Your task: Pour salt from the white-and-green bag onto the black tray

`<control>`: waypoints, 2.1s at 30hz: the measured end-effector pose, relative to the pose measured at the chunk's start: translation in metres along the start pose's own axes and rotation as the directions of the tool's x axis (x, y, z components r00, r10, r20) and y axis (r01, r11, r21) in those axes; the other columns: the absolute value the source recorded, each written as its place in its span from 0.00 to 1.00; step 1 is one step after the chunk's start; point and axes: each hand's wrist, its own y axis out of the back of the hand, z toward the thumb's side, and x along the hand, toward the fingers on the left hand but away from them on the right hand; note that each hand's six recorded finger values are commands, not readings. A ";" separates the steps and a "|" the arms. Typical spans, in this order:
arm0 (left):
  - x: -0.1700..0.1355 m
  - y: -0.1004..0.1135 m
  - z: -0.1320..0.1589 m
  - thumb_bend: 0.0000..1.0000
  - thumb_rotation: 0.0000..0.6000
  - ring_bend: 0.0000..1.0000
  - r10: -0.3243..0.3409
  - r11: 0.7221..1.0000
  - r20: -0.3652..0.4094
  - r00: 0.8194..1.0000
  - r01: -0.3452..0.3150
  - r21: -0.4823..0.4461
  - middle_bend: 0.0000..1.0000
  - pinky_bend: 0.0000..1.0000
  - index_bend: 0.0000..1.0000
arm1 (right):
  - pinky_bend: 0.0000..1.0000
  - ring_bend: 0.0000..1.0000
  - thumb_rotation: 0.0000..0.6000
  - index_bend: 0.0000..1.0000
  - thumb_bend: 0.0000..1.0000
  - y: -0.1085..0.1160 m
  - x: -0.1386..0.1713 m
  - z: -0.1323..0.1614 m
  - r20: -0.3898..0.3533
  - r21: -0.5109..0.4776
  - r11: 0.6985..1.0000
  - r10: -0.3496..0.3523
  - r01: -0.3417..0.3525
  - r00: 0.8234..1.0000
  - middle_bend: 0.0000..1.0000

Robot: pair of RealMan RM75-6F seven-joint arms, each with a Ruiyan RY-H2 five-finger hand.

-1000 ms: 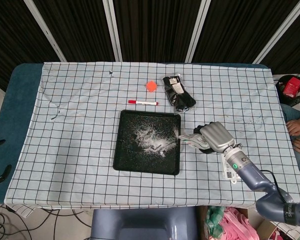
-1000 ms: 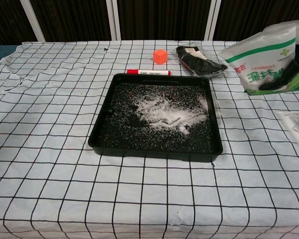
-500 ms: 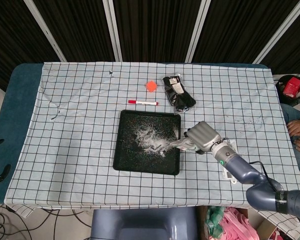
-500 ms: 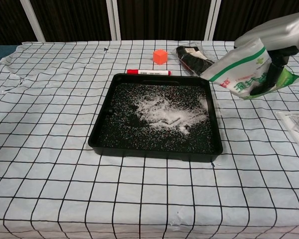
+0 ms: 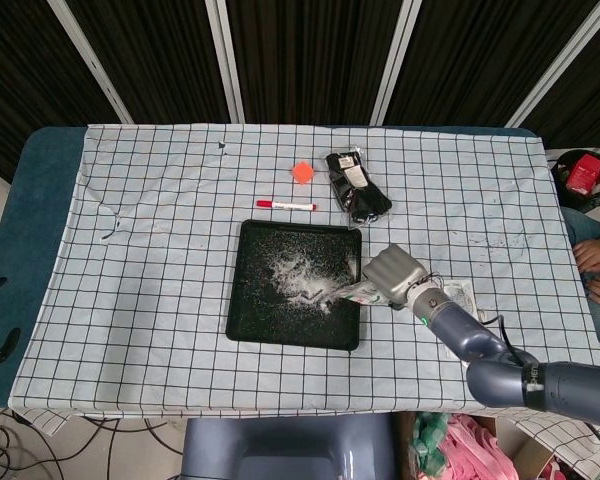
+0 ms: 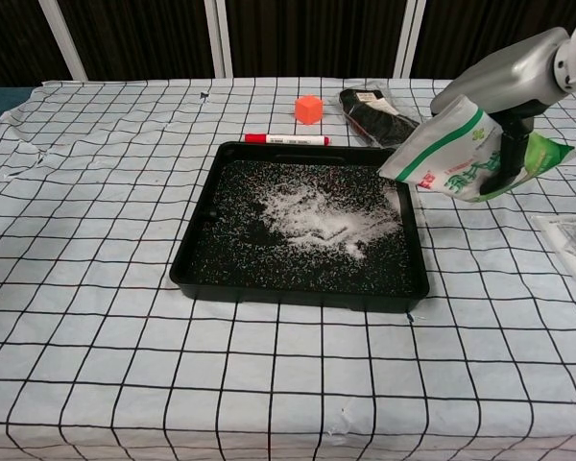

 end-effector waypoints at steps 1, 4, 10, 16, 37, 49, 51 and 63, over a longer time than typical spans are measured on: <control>0.000 0.000 0.000 0.32 1.00 0.03 0.001 1.000 -0.001 1.000 -0.001 -0.001 0.11 0.09 0.20 | 0.46 0.54 1.00 0.58 0.37 0.000 0.000 0.000 0.002 0.007 1.000 0.003 -0.003 1.000 0.51; 0.000 0.001 -0.001 0.32 1.00 0.03 0.003 1.000 -0.002 1.000 -0.003 -0.001 0.11 0.09 0.20 | 0.46 0.54 1.00 0.59 0.37 0.004 -0.001 0.002 0.013 0.033 0.999 0.014 -0.014 1.000 0.51; 0.000 0.001 0.000 0.32 1.00 0.03 0.003 1.000 0.000 1.000 -0.003 -0.004 0.11 0.09 0.20 | 0.46 0.55 1.00 0.60 0.38 0.005 -0.001 0.006 0.034 0.074 0.996 0.042 -0.044 0.999 0.51; -0.001 0.001 0.000 0.32 1.00 0.03 0.005 1.000 0.003 1.000 -0.005 -0.007 0.11 0.09 0.20 | 0.46 0.55 1.00 0.62 0.39 0.007 -0.003 0.008 0.052 0.122 0.991 0.049 -0.055 0.997 0.51; -0.001 0.003 0.000 0.32 1.00 0.03 0.008 1.000 0.003 1.000 -0.008 -0.015 0.11 0.09 0.20 | 0.46 0.55 1.00 0.62 0.40 0.019 -0.011 0.025 0.061 0.246 0.968 0.043 -0.057 0.997 0.51; -0.001 0.005 -0.001 0.32 1.00 0.03 0.011 1.000 0.004 1.000 -0.011 -0.021 0.11 0.09 0.20 | 0.47 0.55 1.00 0.63 0.40 0.025 -0.014 0.037 0.059 0.300 0.953 0.026 -0.043 0.998 0.52; -0.002 0.005 -0.001 0.32 1.00 0.03 0.013 1.000 0.004 1.000 -0.013 -0.021 0.11 0.09 0.20 | 0.47 0.55 1.00 0.63 0.40 0.025 -0.014 0.038 0.058 0.301 0.953 0.026 -0.043 0.998 0.52; -0.002 0.007 -0.003 0.32 1.00 0.03 0.019 1.000 0.002 1.000 -0.019 -0.022 0.11 0.09 0.20 | 0.46 0.57 1.00 0.63 0.40 0.028 -0.015 0.040 0.053 0.084 0.996 -0.004 -0.001 0.999 0.52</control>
